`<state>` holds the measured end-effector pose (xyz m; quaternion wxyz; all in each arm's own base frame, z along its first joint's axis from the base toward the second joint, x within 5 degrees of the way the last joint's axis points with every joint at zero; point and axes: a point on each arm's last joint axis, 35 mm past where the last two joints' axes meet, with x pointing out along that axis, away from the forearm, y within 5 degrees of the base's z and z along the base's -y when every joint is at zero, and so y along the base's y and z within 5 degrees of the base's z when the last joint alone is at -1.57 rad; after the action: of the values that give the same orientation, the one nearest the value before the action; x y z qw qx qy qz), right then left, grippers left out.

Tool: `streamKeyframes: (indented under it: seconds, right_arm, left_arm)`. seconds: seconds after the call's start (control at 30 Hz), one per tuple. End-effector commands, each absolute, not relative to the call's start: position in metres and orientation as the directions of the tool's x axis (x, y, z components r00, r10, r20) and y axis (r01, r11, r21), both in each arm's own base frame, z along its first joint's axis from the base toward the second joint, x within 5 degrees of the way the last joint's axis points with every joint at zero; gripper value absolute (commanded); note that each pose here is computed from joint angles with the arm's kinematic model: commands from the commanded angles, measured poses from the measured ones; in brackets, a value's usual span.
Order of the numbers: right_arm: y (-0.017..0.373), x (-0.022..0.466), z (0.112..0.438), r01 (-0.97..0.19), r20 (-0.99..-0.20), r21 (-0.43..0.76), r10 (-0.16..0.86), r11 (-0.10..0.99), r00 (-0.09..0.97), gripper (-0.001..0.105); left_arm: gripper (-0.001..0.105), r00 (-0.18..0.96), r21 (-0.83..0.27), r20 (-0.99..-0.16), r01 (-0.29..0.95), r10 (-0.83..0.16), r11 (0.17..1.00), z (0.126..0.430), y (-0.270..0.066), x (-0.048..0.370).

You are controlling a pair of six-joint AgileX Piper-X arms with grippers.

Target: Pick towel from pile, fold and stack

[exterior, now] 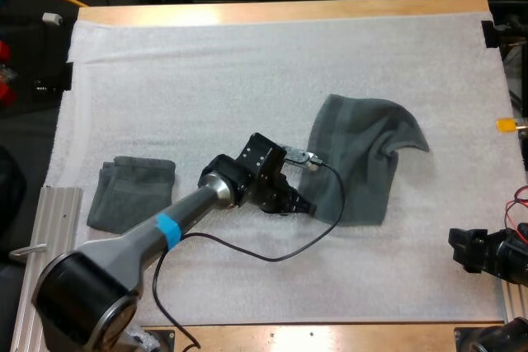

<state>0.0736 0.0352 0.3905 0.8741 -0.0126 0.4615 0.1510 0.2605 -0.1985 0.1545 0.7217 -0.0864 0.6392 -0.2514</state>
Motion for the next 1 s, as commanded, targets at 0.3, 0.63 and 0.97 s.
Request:
streamKeyframes:
  seconds: [0.3, 0.63, 0.97]
  right_arm:
    - [0.035, 0.073, 0.394, -0.28, -0.799, 0.129, 0.267, 0.951, 0.54, 0.071]
    - [0.048, 0.091, 0.38, -0.317, -0.806, 0.219, 0.354, 0.923, 0.474, 0.071]
    - [0.083, 0.146, 0.3, -0.254, -0.823, 0.396, 0.464, 0.882, 0.327, 0.071]
  left_arm:
    - [0.0, 0.102, -0.119, -0.983, 0.281, -0.153, 0.952, 0.155, -0.169, 0.256]
    - [0.0, 0.119, -0.155, -0.978, 0.155, -0.174, 0.976, 0.171, -0.119, 0.275]
    - [0.0, 0.088, -0.288, -0.948, 0.182, -0.307, 0.94, 0.179, -0.121, 0.272]
